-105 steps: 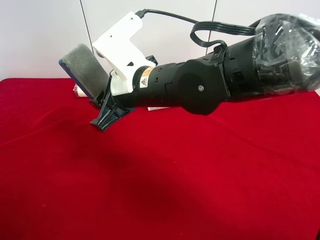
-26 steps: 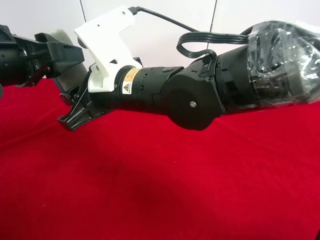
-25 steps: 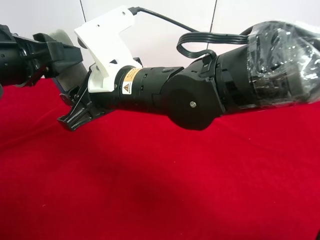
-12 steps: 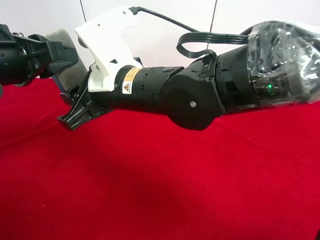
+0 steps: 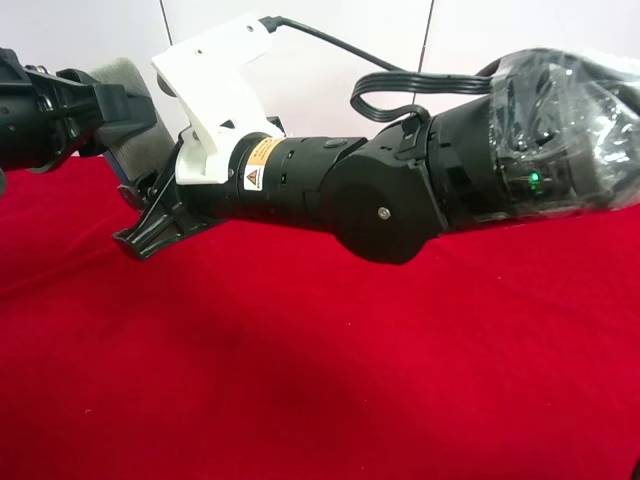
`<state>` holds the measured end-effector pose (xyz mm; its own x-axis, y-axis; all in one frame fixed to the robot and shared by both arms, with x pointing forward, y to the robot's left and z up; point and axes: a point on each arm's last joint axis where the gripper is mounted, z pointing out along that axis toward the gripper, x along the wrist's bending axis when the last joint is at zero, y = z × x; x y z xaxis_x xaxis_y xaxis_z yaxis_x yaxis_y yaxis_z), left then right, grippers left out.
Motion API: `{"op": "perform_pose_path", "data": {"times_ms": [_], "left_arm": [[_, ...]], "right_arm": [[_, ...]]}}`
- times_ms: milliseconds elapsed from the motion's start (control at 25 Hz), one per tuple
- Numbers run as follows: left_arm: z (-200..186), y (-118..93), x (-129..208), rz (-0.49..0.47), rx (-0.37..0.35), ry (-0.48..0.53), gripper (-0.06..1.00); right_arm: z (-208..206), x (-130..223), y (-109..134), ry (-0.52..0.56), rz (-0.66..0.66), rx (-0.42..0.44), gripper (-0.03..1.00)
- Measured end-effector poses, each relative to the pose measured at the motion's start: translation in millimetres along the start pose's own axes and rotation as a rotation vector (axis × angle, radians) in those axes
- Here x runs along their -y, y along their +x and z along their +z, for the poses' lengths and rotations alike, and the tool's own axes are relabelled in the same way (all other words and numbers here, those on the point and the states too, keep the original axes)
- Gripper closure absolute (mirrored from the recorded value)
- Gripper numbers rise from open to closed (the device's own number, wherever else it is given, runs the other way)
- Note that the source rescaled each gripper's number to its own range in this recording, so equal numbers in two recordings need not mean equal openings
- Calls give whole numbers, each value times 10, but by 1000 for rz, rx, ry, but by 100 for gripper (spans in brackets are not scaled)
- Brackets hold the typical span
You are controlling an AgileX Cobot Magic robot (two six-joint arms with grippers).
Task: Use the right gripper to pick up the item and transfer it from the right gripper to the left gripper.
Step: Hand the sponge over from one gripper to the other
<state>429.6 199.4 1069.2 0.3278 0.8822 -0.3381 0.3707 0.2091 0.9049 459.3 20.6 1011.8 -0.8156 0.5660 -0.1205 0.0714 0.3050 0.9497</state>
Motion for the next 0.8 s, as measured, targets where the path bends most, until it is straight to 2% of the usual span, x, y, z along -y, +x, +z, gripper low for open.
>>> {"op": "perform_pose_path", "data": {"times_ms": [680,720,800], "left_arm": [[0,0,0,3,0,0,94],[0,0,0,3,0,0,94],[2,-1,7,-1,1,7,94]], "right_arm": [[0,-3,0,-3,5,0,91],[0,-4,-1,-5,7,1,83],[-1,-35,-9,-39,9,9,42]]}}
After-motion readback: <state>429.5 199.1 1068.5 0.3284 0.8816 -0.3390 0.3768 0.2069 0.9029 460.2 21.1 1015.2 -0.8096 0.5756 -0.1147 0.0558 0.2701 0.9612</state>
